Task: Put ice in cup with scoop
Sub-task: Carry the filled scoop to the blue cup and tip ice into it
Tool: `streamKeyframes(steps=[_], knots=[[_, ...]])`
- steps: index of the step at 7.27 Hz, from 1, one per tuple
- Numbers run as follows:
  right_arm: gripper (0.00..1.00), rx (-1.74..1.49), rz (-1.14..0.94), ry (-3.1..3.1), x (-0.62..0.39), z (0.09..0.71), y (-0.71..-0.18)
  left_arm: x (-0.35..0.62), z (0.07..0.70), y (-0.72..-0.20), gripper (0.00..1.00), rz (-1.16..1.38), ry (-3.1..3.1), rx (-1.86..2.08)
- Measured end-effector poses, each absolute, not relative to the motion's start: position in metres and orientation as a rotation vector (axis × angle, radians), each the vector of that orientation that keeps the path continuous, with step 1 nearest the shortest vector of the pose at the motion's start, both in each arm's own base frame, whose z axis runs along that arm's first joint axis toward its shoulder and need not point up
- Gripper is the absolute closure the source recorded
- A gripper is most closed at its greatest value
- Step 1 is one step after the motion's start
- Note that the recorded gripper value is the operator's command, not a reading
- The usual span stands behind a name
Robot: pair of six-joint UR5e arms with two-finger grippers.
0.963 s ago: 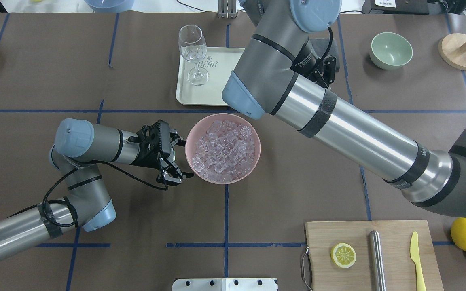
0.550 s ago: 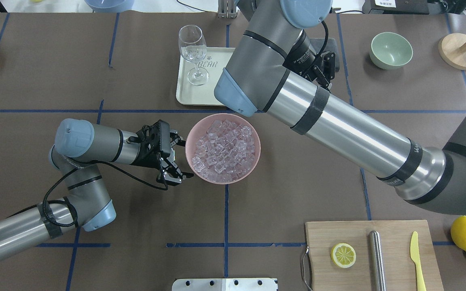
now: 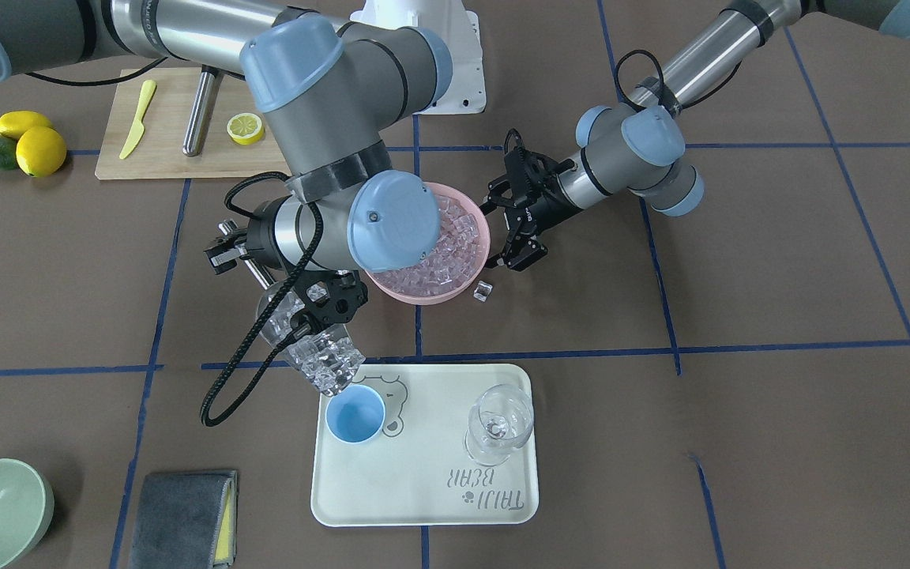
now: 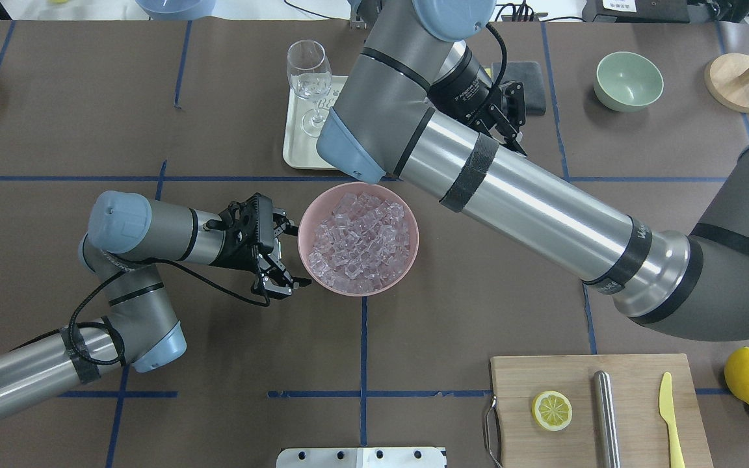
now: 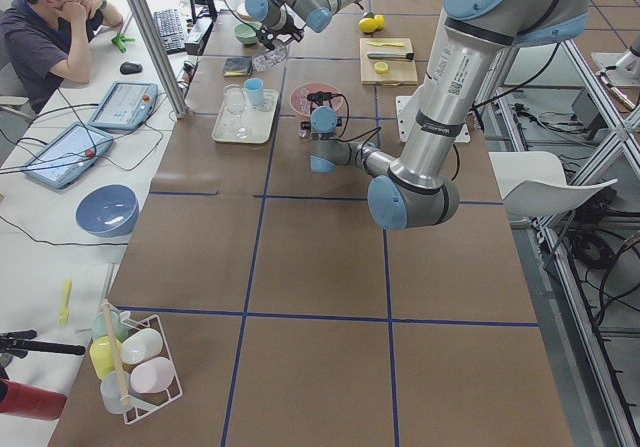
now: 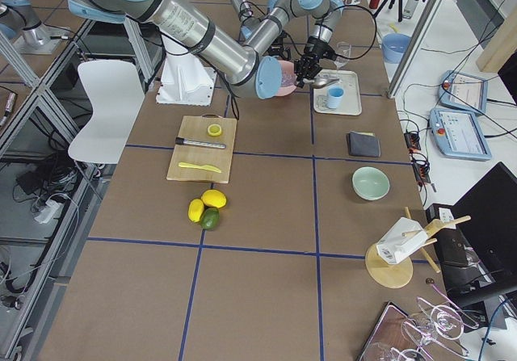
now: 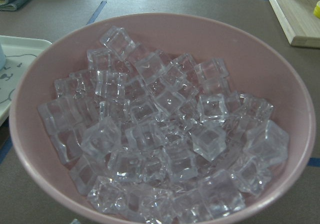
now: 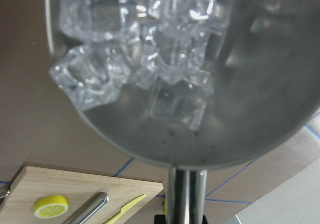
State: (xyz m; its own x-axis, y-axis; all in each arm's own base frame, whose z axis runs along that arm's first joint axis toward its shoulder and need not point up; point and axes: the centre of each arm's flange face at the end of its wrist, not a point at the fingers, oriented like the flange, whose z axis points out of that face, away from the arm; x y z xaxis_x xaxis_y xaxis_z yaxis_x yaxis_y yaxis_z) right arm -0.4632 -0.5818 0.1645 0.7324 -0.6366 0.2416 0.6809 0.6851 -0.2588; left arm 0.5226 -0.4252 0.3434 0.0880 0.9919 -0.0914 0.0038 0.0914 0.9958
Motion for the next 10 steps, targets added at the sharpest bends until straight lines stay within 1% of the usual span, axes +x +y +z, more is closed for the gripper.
streamKeyframes(steps=[5, 10], knots=[[1.00, -0.387, -0.711, -0.143, -0.450, 0.165, -0.588, 0.523, 0.343, -0.425, 0.00, 1.078, 1.187, 1.182], [1.00, -0.415, -0.805, -0.072, -0.447, 0.160, -0.594, 0.523, 0.343, -0.425, 0.00, 1.079, 1.187, 1.182]])
